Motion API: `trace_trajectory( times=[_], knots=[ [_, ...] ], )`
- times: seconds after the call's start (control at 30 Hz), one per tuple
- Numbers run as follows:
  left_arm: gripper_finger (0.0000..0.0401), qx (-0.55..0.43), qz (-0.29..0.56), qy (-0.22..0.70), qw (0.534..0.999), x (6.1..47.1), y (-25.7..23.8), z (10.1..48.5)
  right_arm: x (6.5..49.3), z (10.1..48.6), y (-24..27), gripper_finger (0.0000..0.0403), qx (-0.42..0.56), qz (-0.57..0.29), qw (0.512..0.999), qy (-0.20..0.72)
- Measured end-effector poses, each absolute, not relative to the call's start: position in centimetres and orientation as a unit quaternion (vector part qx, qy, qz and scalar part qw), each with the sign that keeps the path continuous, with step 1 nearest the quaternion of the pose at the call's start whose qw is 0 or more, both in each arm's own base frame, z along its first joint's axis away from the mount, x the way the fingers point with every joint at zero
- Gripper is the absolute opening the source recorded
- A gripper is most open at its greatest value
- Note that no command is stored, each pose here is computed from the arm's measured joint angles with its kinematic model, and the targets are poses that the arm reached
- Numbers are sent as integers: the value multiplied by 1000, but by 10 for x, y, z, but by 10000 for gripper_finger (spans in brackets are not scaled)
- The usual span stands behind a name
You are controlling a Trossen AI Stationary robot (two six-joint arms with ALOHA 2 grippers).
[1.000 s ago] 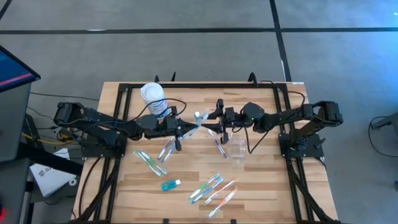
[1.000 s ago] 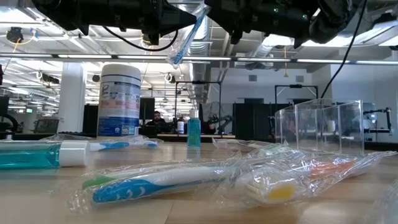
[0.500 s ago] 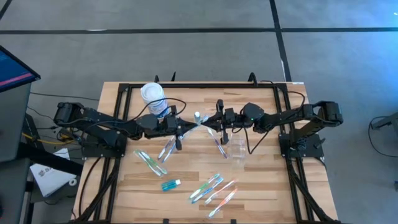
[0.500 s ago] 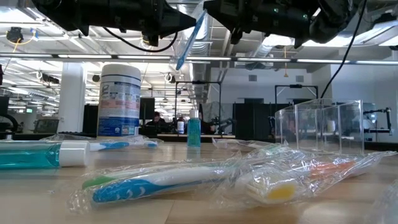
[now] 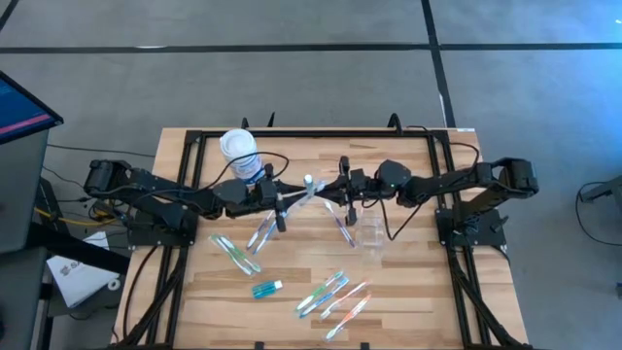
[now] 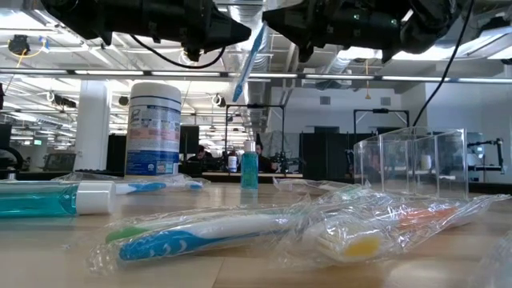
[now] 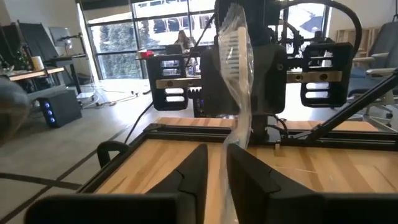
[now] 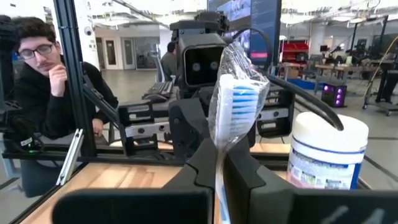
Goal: Pick & Place toothbrushing station
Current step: Put the blue toothbrush into the transparent organizer
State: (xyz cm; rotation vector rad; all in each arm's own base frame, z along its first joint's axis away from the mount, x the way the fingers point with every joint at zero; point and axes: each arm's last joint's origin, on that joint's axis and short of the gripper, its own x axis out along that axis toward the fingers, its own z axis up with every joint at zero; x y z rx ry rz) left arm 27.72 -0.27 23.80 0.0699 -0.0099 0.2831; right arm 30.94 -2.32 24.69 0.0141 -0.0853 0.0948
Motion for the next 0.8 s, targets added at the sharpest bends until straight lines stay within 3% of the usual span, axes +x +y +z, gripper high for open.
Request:
trace_trajectory(
  times=[0.17,0.8],
  knots=[
    [73,36,137,7,990,277,-5,236,298,256,-26,2,4,25,1000,-10],
    [66,35,131,23,990,277,-7,232,226,284,-3,0,13,-137,981,134]
  ],
)
